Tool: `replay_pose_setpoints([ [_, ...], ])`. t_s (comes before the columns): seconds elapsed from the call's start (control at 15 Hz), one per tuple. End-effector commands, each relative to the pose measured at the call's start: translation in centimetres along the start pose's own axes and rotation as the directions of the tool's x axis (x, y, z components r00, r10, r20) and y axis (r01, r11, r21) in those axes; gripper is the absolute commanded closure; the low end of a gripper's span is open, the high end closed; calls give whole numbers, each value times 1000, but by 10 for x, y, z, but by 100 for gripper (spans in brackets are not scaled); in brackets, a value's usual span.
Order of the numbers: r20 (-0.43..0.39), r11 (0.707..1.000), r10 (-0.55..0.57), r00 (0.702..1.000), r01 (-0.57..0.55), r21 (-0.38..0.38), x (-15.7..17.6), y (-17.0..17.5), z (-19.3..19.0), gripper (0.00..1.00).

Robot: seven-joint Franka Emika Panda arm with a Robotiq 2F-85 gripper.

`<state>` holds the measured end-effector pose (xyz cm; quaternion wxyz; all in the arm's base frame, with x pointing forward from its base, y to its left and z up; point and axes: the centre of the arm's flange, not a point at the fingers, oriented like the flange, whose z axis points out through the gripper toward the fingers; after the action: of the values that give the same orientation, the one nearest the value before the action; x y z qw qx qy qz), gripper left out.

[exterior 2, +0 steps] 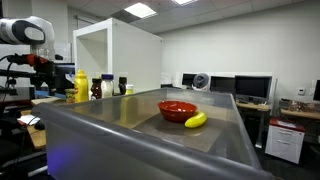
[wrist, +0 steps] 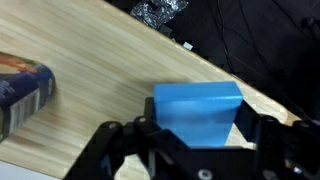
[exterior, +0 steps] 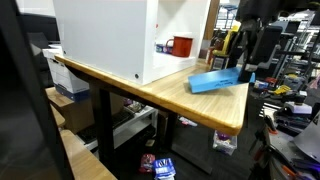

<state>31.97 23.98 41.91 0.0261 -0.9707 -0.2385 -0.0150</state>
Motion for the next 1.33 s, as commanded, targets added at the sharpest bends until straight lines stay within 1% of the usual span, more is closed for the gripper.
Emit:
replay_pose_setpoints([
  [0.0, 21, 982, -185, 982, 185, 30, 28, -3, 3, 48],
  [0.13, 24, 963, -267, 963, 266, 40, 38, -6, 2, 48],
  [0.33, 18, 921, -386, 922, 384, 61, 50, -7, -1, 48],
  [0.53, 1, 860, -507, 862, 506, 71, 58, 1, -2, 48],
  [0.73, -17, 786, -614, 789, 614, 73, 61, 21, -4, 48],
  [0.93, -40, 700, -709, 704, 710, 78, 60, 46, -7, 48],
  [1.13, -80, 594, -796, 600, 800, 79, 58, 69, -8, 48],
  [1.27, -104, 528, -839, 535, 845, 82, 57, 78, -8, 48],
])
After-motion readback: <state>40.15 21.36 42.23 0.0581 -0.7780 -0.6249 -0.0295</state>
